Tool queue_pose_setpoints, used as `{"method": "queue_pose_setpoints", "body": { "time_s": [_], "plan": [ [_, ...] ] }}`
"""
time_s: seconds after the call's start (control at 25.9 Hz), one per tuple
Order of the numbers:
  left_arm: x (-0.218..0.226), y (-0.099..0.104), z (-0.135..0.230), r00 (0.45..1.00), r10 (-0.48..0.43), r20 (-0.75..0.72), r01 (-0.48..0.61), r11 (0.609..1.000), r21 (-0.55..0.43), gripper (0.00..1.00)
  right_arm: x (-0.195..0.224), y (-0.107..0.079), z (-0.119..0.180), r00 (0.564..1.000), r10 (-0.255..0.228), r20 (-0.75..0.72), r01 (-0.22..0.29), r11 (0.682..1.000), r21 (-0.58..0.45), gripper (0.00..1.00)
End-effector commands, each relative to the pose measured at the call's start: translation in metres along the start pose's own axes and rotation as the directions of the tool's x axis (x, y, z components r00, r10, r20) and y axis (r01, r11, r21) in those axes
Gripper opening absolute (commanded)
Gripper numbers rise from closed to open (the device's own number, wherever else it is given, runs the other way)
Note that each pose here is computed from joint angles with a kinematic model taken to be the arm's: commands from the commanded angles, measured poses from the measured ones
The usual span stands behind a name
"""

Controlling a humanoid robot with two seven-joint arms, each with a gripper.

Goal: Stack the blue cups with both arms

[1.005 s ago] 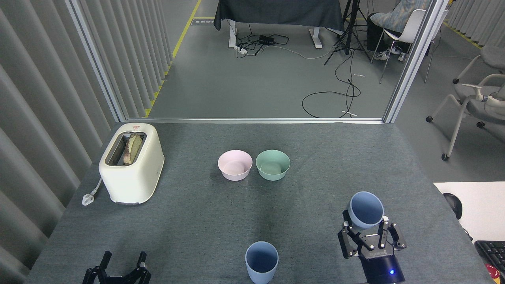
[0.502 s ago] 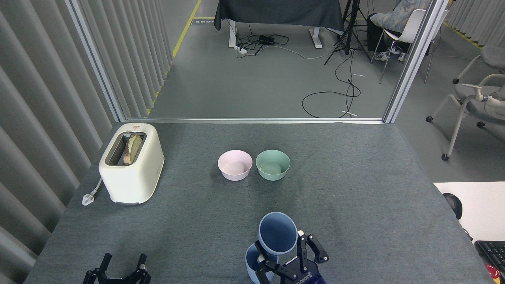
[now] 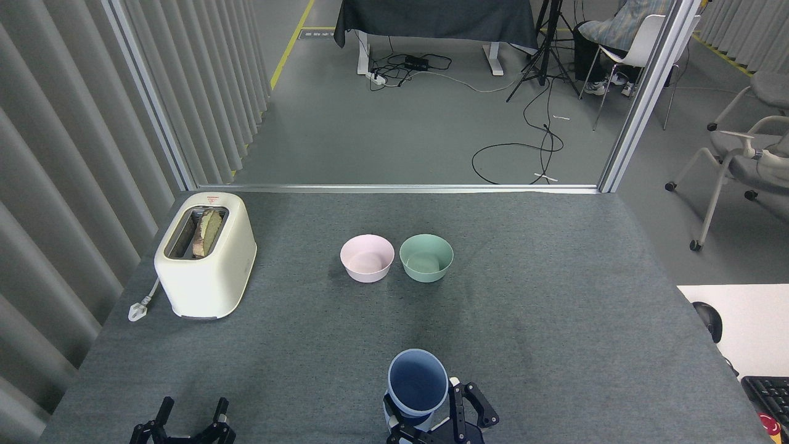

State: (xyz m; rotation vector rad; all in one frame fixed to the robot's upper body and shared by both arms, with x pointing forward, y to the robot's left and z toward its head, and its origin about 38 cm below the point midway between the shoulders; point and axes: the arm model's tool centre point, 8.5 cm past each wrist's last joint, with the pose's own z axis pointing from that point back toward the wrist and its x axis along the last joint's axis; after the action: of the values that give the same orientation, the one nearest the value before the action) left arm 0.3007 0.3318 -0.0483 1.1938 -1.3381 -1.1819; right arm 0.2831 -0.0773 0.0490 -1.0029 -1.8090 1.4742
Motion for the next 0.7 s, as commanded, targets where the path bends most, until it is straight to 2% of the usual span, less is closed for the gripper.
{"method": "queue_pose_setpoints", "body": {
  "time_s": [0.0, 0.31, 0.39, 0.46, 0.54, 0.66],
  "plan": [
    [-0.001, 0.000, 0.000, 1.000, 0.000, 0.001, 0.000, 1.000, 0.000, 0.99, -0.001, 0.001, -0.002, 1.000, 0.002, -0.011, -0.002, 1.000, 0.002, 0.99],
    [-0.001, 0.001, -0.002, 1.000, 0.002, 0.002, -0.002, 1.000, 0.003, 0.99, -0.003, -0.002, -0.006, 1.000, 0.002, -0.002, -0.002, 1.000, -0.011, 1.00],
    [-0.001, 0.001, -0.002, 1.000, 0.001, 0.002, -0.002, 1.000, 0.003, 0.99, -0.007, -0.010, -0.009, 1.000, 0.007, -0.018, -0.008, 0.999, -0.047, 1.00],
    [-0.001, 0.001, -0.002, 1.000, 0.001, 0.002, -0.002, 1.000, 0.003, 0.99, -0.028, -0.022, -0.012, 0.995, 0.036, -0.096, -0.045, 0.994, -0.097, 1.00],
    [0.001, 0.002, -0.002, 1.000, 0.003, 0.004, -0.003, 1.000, 0.008, 0.99, -0.068, -0.024, 0.001, 0.957, 0.056, -0.286, -0.086, 0.992, -0.095, 1.00],
    [0.002, 0.002, 0.000, 1.000, 0.007, 0.009, -0.007, 1.000, 0.008, 0.99, -0.109, -0.008, 0.045, 0.865, 0.103, -0.492, -0.122, 0.992, -0.007, 1.00]
  ]
}}
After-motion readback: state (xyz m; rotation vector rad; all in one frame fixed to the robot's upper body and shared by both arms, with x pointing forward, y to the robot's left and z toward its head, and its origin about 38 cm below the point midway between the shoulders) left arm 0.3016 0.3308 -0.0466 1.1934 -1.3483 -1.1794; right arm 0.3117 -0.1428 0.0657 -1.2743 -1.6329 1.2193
